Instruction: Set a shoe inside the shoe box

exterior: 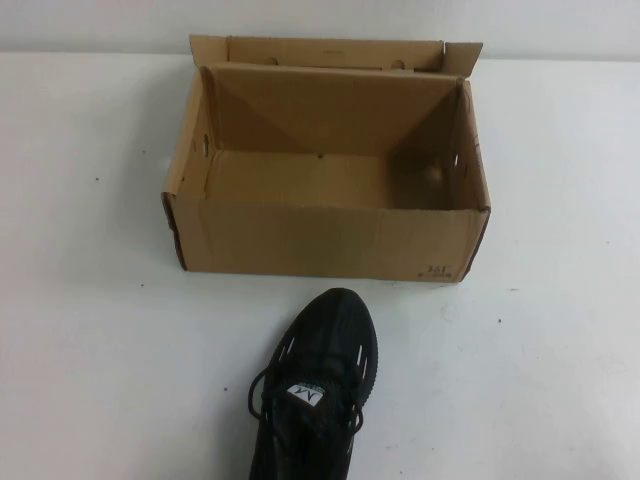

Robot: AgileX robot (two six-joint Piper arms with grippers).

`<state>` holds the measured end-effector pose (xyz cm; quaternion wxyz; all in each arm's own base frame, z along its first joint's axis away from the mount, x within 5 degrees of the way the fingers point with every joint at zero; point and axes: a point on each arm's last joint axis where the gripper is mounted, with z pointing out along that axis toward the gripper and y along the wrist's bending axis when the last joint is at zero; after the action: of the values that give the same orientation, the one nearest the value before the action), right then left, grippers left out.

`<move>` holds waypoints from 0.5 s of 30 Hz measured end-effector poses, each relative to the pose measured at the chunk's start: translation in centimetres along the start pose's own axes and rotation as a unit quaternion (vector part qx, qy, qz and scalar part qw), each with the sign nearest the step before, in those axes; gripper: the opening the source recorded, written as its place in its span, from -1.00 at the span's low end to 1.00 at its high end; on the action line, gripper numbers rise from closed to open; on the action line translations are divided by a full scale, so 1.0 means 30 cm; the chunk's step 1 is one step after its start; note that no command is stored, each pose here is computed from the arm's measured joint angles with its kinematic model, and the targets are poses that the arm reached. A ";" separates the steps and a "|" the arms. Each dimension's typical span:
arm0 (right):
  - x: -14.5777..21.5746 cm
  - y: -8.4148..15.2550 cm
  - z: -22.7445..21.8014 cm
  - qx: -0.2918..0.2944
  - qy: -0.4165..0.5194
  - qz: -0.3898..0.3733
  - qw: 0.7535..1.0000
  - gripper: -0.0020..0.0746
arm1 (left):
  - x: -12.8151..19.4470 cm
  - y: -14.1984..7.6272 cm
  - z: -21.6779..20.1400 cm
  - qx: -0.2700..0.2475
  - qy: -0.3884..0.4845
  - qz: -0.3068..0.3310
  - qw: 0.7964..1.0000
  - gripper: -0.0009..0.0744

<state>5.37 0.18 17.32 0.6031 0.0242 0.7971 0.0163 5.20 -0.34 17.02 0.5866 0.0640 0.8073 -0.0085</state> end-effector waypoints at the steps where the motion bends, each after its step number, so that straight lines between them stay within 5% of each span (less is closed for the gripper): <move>1: 0.000 0.000 0.000 0.000 0.000 0.000 1.000 -0.99 | 0.000 0.000 0.000 0.000 0.000 0.000 1.000 -0.98; 15: -0.030 -0.003 -0.001 0.006 -0.049 0.000 0.999 -0.99 | 0.000 0.000 0.000 0.000 0.000 0.000 1.000 -0.98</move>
<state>5.57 0.03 18.18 0.6414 0.0284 0.7666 0.0106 5.20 -0.34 17.02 0.5867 0.0642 0.8072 -0.0082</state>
